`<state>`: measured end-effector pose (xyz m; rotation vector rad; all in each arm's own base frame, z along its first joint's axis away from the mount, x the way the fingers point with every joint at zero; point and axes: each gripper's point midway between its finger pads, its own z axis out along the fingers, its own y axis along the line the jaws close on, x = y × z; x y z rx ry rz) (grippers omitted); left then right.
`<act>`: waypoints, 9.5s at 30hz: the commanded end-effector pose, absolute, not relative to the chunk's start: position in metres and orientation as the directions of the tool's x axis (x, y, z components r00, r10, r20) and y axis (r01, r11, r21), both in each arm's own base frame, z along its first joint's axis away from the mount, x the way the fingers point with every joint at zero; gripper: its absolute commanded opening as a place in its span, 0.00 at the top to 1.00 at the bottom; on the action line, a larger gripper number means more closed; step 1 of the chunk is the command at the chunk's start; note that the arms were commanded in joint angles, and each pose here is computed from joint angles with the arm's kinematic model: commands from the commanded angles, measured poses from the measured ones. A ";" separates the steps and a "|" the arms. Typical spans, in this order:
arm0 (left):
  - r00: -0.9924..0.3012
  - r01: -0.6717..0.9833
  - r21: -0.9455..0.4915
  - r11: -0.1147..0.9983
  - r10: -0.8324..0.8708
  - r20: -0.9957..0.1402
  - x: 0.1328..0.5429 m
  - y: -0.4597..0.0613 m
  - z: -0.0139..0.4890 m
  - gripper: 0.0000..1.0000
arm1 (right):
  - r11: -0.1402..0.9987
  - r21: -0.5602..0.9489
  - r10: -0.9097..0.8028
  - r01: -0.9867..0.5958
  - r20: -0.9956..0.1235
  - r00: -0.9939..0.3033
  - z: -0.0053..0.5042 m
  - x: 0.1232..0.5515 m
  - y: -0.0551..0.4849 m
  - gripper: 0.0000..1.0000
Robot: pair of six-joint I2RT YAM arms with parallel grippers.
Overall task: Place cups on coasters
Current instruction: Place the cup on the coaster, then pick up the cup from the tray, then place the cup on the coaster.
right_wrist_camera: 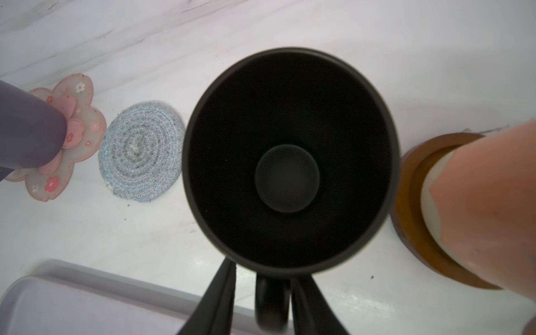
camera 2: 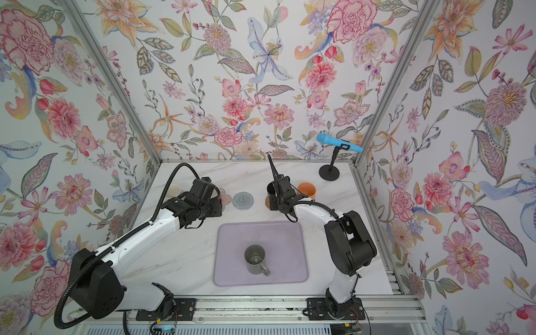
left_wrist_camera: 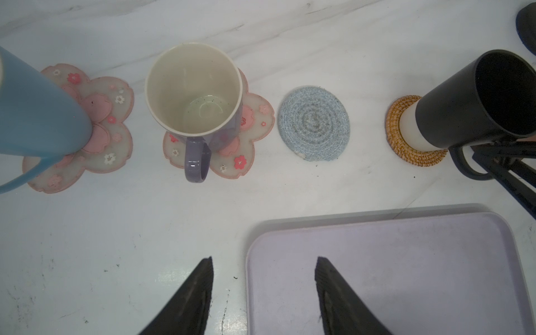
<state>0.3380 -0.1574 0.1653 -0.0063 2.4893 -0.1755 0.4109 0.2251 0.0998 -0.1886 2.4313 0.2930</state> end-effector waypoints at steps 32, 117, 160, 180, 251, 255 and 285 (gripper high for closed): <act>-0.835 0.100 -0.094 0.991 0.032 -0.550 0.320 -0.165 0.152 0.37 | 0.913 0.214 -0.085 -0.348 -0.733 -0.675 0.172 0.354 0.218 0.42; -0.800 0.186 -0.075 0.980 0.107 -0.591 0.313 -0.207 0.147 0.32 | 0.735 0.136 -0.460 -0.664 -0.620 -0.636 0.155 0.122 0.220 0.41; -0.805 0.145 -0.060 0.988 0.082 -0.588 0.287 -0.178 0.136 0.31 | 0.657 0.096 -0.601 -0.748 -0.531 -0.597 0.109 0.104 0.258 0.53; -0.799 0.135 -0.064 0.989 0.071 -0.597 0.281 -0.171 0.136 0.31 | 0.657 0.043 -0.628 -0.753 -0.520 -0.579 0.102 0.116 0.268 0.64; -0.745 0.282 0.098 0.954 0.282 -0.604 0.290 -0.168 0.147 0.30 | 0.783 0.078 -0.427 -0.617 -0.654 -0.624 0.155 0.176 0.277 1.00; -0.727 0.346 0.137 0.928 0.358 -0.586 0.290 -0.170 0.156 0.29 | 0.780 0.079 -0.421 -0.620 -0.668 -0.614 0.163 0.180 0.276 1.00; -0.615 0.475 0.143 0.868 0.444 -0.652 0.308 -0.197 0.196 0.26 | 0.786 0.025 -0.410 -0.617 -0.726 -0.552 0.202 0.223 0.317 1.00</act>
